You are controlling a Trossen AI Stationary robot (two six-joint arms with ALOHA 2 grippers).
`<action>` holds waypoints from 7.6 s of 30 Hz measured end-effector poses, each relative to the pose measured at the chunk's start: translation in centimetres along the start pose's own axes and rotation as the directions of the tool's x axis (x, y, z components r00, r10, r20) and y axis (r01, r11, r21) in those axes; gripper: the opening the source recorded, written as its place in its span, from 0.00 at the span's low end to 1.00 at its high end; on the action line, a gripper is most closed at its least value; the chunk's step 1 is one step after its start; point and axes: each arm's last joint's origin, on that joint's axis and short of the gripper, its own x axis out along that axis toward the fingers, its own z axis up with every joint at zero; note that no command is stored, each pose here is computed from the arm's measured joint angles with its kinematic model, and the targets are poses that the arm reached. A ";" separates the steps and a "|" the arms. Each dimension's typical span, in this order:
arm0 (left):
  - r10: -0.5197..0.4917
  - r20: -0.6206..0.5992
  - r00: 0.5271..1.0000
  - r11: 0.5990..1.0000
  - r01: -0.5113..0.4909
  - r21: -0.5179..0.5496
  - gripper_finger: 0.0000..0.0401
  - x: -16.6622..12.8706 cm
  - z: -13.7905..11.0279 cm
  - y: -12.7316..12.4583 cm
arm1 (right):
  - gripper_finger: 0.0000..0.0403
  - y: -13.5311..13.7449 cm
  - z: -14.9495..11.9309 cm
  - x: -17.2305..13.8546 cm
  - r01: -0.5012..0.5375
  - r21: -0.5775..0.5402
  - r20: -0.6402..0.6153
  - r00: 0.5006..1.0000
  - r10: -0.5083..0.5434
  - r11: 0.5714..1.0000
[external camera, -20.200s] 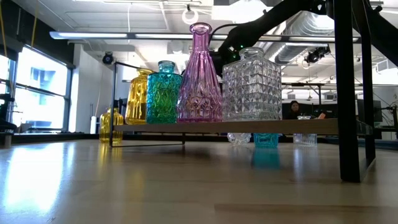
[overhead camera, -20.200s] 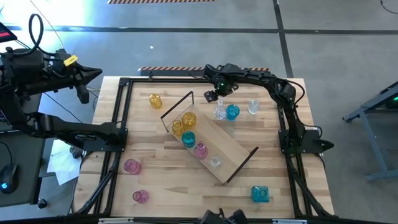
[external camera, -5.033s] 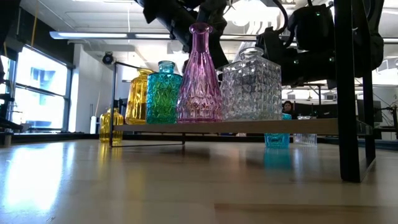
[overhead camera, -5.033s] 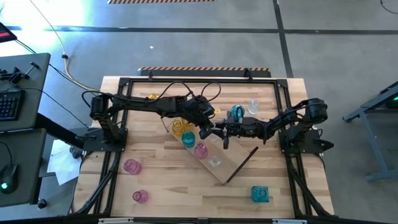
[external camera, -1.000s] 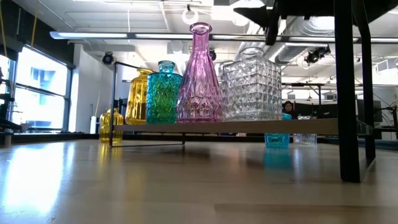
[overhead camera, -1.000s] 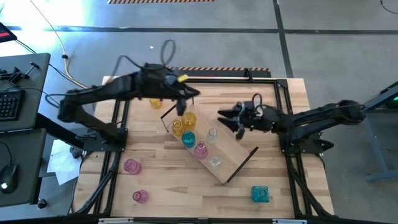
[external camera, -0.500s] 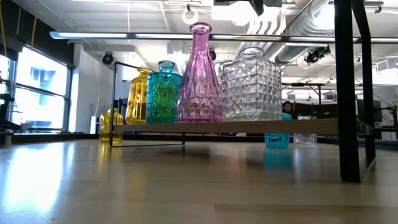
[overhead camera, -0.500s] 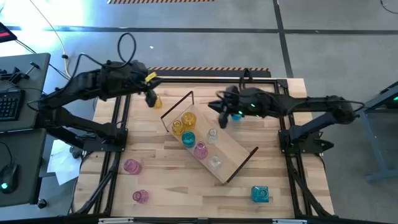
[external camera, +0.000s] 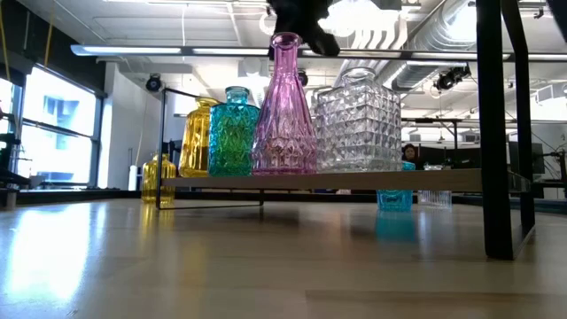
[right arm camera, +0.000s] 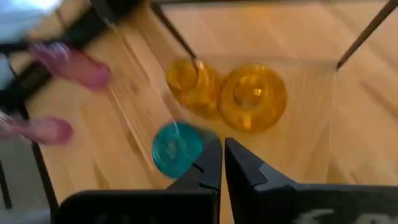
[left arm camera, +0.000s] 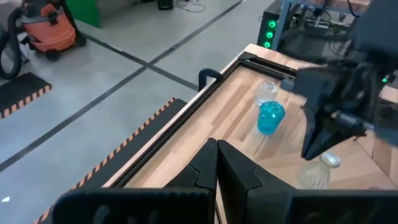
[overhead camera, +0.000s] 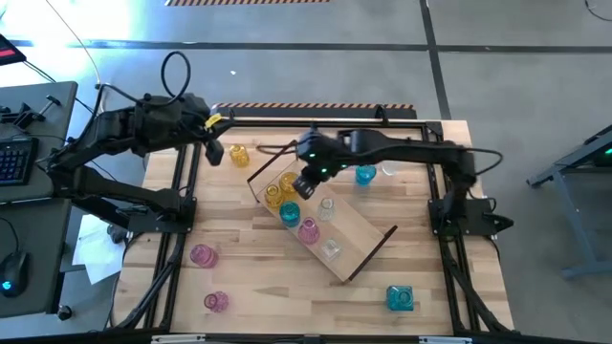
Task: Sort vases onto shelf
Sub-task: Put the left crystal vase on the shelf, then adjust the crystal vases on the shelf
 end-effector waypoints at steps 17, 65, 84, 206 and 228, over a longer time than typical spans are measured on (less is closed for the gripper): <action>-0.023 -0.028 0.999 0.997 0.025 0.076 0.00 -0.2 -0.3 0.0 | 0.00 0.4 0.2 3.6 0.033 -0.112 -0.267 0.962 -0.062 0.993; -0.054 -0.045 0.998 0.995 0.058 0.087 0.00 -0.2 -0.4 0.0 | 0.00 -1.2 -1.3 8.5 0.046 -0.120 -0.485 0.869 -0.099 0.992; -0.059 -0.026 0.998 0.995 0.061 0.079 0.00 -1.2 -0.6 0.4 | 0.00 -1.8 -1.3 9.6 0.058 -0.109 -0.507 0.855 -0.106 0.992; -0.163 -0.109 0.981 0.984 0.169 0.054 0.00 -2.6 -1.8 0.9 | 0.00 -0.9 -8.3 11.9 0.304 0.099 -0.641 0.748 -0.173 0.947; -0.165 -0.109 0.980 0.981 0.174 0.080 0.00 -2.6 -1.8 0.9 | 0.00 0.9 -9.9 11.6 0.430 0.151 -0.608 0.751 -0.260 0.890</action>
